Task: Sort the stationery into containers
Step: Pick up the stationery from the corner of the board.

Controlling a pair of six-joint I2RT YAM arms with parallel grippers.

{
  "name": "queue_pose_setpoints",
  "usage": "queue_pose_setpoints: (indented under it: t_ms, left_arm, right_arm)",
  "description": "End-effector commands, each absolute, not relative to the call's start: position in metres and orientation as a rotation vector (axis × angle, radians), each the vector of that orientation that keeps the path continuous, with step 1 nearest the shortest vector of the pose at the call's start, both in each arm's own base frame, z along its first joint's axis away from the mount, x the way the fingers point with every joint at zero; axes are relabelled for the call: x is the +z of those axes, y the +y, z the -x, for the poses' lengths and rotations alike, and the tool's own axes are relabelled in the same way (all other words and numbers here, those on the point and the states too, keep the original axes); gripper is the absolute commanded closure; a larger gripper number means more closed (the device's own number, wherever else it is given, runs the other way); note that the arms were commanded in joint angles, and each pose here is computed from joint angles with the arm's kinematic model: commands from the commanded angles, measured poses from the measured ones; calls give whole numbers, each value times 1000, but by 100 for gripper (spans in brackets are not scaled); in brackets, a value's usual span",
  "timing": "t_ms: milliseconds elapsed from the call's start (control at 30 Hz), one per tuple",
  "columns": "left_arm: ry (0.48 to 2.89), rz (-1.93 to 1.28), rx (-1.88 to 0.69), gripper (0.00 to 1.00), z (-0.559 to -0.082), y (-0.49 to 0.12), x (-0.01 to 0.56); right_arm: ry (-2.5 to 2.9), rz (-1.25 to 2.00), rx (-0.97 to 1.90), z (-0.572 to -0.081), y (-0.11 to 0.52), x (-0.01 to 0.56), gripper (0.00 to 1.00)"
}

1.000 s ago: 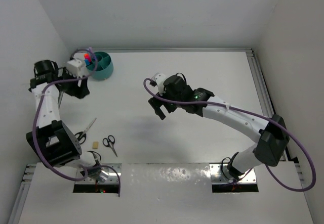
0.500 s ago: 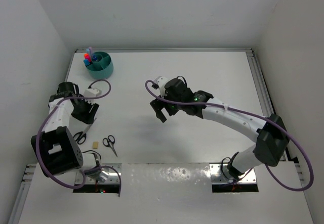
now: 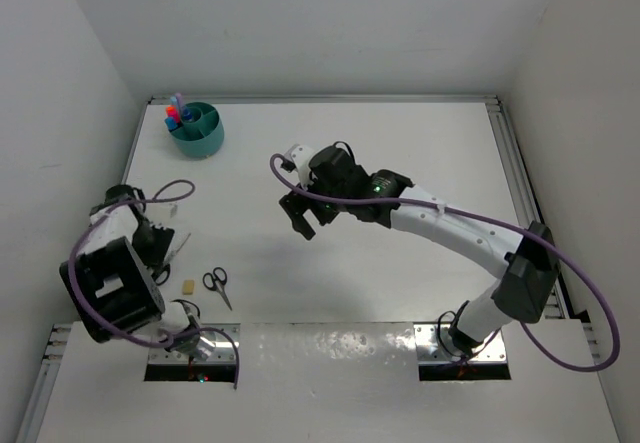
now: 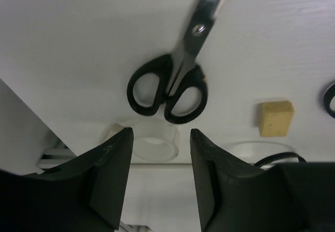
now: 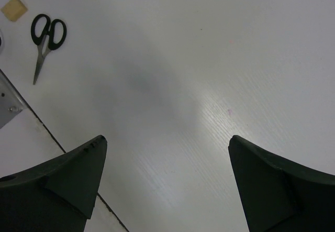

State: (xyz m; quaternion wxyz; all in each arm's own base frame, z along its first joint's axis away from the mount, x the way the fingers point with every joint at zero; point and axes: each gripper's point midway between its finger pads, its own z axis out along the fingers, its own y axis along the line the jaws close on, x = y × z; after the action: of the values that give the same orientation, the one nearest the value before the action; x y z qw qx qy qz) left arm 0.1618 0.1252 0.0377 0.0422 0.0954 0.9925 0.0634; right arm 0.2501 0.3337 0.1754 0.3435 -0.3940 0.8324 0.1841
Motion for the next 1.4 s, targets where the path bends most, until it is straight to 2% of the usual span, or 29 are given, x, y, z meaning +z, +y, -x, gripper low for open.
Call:
queue_pose_setpoints:
  t_ms: [0, 100, 300, 533, 733, 1000, 1133, 1267, 1300, 1367]
  left_arm:
    - [3021, -47, 99, 55, -164, 154, 48]
    - [3028, 28, 22, 56, -146, 181, 53]
    - [3009, -268, 31, 52, -117, 190, 46]
    - [3035, -368, -28, 51, -110, 194, 21]
    - [3066, -298, -6, 52, -112, 213, 16]
    - [3057, -329, -59, 59, -110, 207, 21]
    - [2979, -371, -185, 53, -116, 193, 49]
    - [2912, -422, -122, 50, -120, 199, 79]
    - [2918, -416, -101, 51, -117, 203, 81]
    - [2966, -403, -41, 61, -109, 214, 73]
  right_arm:
    - [2124, 1069, 499, -249, 351, 190, 4]
    - [2114, 1085, 502, -245, 357, 192, 4]
    - [2119, 1100, 483, -237, 352, 183, 4]
    - [2114, 1116, 475, -237, 356, 184, 4]
    - [2120, 1112, 467, -234, 351, 179, 3]
    - [2126, 1113, 458, -232, 346, 174, 3]
    - [2123, 1114, 450, -233, 345, 174, 2]
    - [2128, 1118, 446, -233, 346, 173, 2]
    - [2130, 1122, 443, -233, 345, 172, 2]
    - [2131, 1123, 440, -233, 344, 171, 2]
